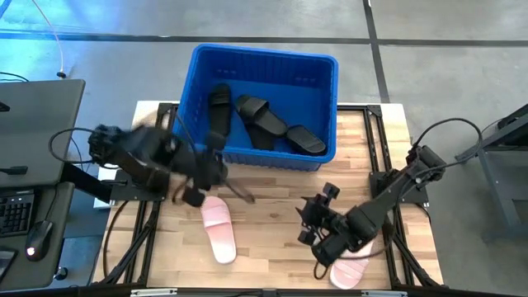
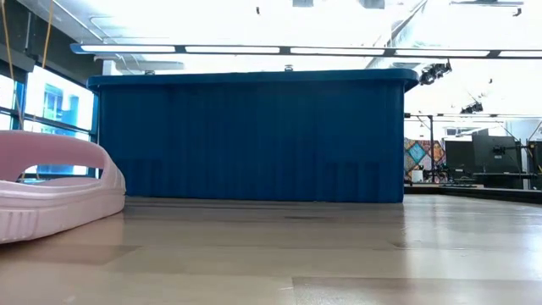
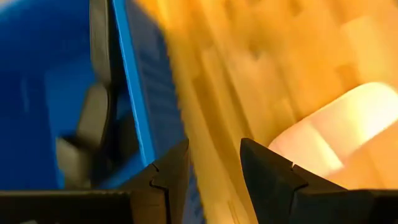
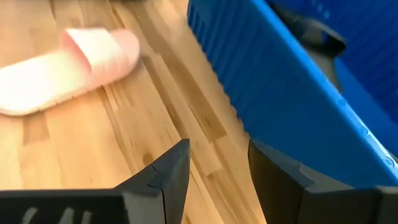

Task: Pick and place slides into bin
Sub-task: Put the white slide into the blue bin

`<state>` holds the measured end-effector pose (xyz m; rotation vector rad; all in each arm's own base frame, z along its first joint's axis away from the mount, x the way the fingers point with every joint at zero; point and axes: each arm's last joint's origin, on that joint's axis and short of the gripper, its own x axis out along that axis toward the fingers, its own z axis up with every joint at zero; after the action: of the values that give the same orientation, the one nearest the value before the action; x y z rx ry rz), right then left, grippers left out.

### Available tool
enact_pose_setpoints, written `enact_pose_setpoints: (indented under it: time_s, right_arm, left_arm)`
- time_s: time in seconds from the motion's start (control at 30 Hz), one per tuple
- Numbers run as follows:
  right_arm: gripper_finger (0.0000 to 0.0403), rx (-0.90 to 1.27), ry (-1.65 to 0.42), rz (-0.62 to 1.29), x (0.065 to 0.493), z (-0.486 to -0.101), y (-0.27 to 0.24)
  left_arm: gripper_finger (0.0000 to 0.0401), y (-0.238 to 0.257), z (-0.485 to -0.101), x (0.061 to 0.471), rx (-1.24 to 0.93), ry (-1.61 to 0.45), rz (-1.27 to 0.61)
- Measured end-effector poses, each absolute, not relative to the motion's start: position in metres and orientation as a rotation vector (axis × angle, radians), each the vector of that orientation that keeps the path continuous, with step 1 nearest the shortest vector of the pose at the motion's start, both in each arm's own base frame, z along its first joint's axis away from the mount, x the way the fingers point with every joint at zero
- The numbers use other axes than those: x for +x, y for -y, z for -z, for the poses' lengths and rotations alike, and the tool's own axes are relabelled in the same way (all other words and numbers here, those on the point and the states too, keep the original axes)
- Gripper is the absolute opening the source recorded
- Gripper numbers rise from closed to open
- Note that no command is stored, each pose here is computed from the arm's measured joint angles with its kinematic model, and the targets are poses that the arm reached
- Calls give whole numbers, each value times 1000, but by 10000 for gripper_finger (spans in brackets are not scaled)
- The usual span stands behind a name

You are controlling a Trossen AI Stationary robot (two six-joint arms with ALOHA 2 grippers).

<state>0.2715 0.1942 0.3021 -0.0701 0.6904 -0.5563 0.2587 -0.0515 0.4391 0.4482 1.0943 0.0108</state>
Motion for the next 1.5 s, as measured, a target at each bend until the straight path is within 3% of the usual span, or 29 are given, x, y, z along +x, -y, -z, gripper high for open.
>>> enact_pose_setpoints:
  time_s: [0.17,0.33,0.53,1.1,1.5]
  right_arm:
    - [154,-127,-597,559,261,-303,-209]
    - [149,-163,-564,560,257,-304,-213]
    - [149,-188,-549,586,260,-305,-209]
    - [145,-256,-591,599,269,-304,-197]
    - [145,-307,-603,592,269,-304,-196]
  left_arm:
    - [134,94,-381,259,432,-1213,-166]
    - [134,134,-306,257,403,-1244,-128]
    - [134,164,-256,249,287,-1211,-22]
    - [134,167,-200,240,197,-1148,-125]
    - [134,163,-196,238,203,-1118,-211]
